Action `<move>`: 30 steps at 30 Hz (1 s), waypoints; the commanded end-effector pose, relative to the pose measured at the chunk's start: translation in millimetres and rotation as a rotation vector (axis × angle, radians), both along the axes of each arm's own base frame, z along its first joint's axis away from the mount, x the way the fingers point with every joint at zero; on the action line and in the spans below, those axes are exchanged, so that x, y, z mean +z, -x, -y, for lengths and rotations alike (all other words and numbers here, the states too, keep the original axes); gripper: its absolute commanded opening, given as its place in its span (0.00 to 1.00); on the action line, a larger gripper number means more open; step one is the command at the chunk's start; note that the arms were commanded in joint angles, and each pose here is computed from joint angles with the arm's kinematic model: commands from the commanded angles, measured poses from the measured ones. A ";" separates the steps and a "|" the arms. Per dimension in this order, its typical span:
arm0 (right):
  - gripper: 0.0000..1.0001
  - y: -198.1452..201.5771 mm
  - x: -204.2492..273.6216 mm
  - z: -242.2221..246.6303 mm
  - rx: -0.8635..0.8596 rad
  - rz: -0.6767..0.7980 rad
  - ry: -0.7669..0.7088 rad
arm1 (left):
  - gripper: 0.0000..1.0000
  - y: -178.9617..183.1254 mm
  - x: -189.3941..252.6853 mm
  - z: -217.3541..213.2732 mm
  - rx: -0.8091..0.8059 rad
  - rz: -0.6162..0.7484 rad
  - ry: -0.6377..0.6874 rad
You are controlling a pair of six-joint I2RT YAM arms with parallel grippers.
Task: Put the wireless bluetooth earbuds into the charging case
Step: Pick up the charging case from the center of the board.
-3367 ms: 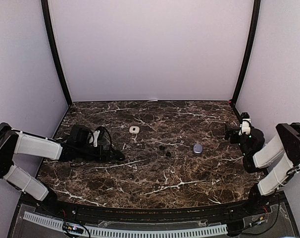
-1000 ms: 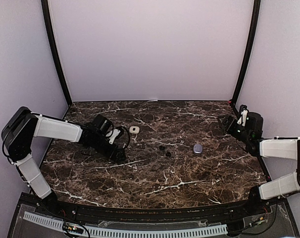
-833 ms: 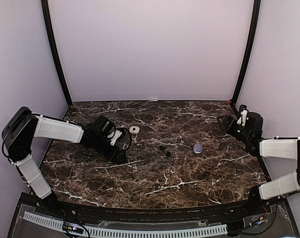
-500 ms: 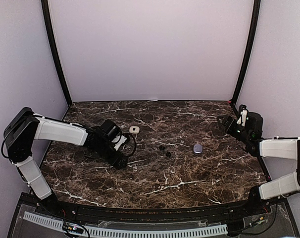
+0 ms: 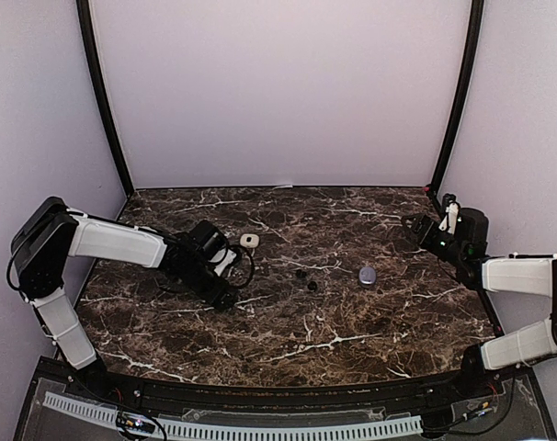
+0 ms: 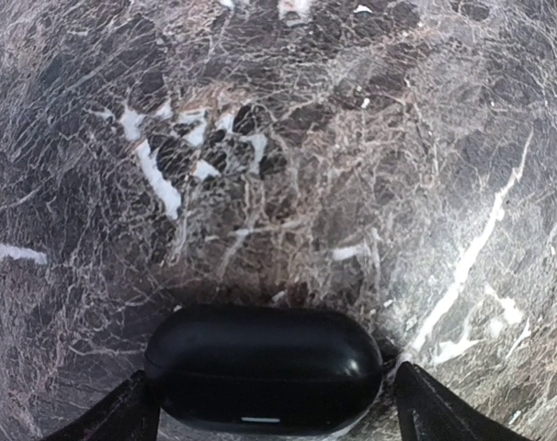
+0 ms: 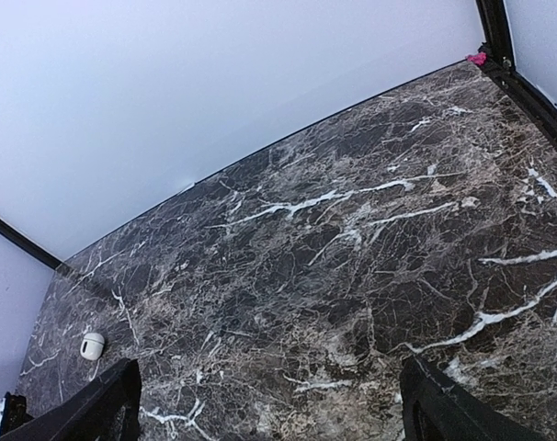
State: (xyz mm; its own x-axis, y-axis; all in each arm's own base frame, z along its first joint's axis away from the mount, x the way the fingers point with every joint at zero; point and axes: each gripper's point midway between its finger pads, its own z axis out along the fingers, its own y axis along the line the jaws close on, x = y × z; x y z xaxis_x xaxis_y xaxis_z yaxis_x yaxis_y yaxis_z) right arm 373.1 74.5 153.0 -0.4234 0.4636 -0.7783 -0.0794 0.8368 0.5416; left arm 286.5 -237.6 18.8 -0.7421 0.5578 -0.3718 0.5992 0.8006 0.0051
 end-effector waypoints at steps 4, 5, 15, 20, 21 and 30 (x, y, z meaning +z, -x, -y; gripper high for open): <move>0.97 -3.6 13.3 -10.3 0.050 0.042 -0.003 | 0.81 -11.4 -1.0 -1.6 0.018 0.040 -0.026; 0.97 -3.8 13.4 -10.5 0.052 0.042 -0.003 | 0.79 -12.7 -0.2 -0.7 0.019 0.046 -0.021; 0.94 -1.4 25.9 -49.7 0.218 0.019 -0.008 | 0.63 -21.1 37.2 12.8 -0.022 0.194 0.109; 0.91 22.9 31.0 -104.1 0.424 -0.051 0.005 | 0.62 -6.0 68.5 37.5 -0.146 0.311 0.270; 0.90 31.1 34.8 -117.8 0.476 -0.057 -0.003 | 0.62 -1.4 74.4 42.7 -0.178 0.337 0.305; 0.83 118.1 62.1 -228.1 0.848 -0.115 -0.089 | 0.58 57.2 115.9 85.2 -0.543 0.545 0.525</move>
State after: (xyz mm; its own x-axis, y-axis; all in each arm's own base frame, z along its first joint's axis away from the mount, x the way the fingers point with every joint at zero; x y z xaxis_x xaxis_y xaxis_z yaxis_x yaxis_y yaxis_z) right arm 287.2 268.3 193.2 -0.7064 0.0670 -0.7046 -0.5482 0.5780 0.6045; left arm 246.2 -297.2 98.1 -0.3075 0.5111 -0.8026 0.8392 0.5433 0.0245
